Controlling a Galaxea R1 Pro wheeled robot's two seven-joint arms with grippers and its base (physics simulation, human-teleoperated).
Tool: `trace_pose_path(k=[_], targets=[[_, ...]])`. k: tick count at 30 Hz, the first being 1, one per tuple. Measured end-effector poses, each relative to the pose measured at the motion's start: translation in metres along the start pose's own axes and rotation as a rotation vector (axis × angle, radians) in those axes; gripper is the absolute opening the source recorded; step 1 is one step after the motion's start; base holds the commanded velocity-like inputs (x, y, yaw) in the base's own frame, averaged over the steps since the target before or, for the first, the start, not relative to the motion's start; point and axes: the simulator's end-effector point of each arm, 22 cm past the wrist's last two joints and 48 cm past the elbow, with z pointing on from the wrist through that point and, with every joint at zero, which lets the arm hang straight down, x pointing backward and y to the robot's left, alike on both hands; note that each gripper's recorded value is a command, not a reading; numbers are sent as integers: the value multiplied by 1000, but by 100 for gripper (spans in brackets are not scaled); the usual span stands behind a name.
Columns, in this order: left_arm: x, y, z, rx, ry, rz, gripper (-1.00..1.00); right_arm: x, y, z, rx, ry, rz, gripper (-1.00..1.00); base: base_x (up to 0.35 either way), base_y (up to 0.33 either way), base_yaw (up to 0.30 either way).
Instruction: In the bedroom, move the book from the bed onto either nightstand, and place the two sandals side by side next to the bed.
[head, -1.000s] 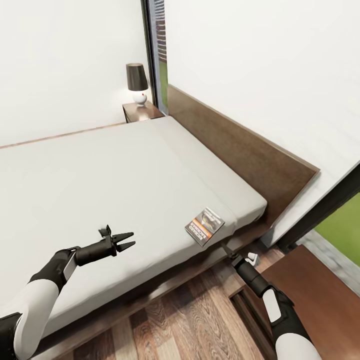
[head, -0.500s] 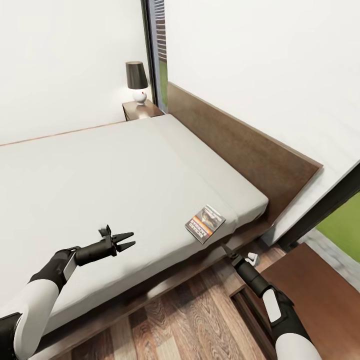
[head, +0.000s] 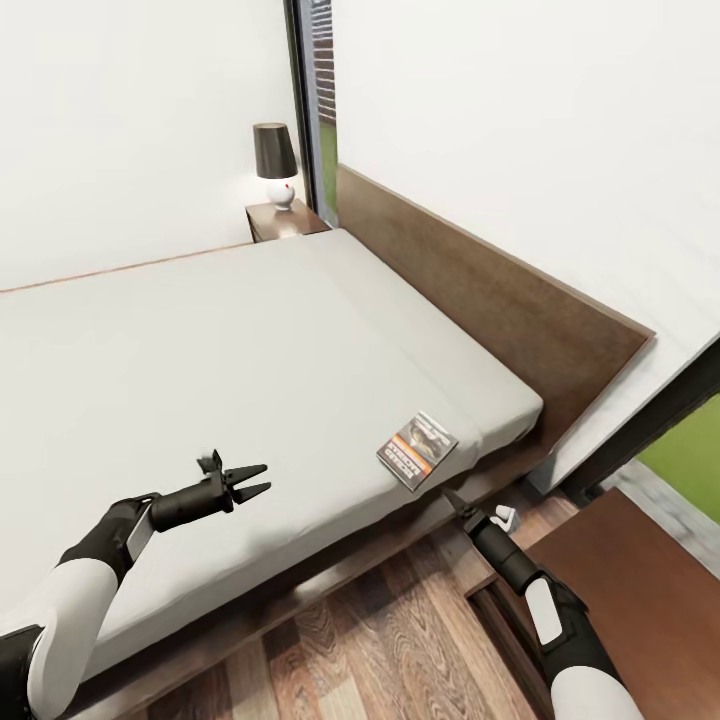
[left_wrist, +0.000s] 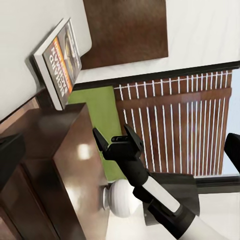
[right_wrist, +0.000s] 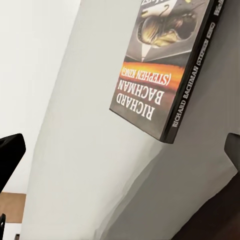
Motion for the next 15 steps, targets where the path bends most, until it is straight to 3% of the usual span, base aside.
trace_pose_path(k=[7, 15], targets=[[0, 0, 0, 0, 0, 0, 100, 0, 0, 0, 0, 0, 0, 100, 14, 7, 0], [0, 0, 0, 0, 1, 0, 100, 0, 0, 0, 0, 0, 0, 100, 180, 80, 0]])
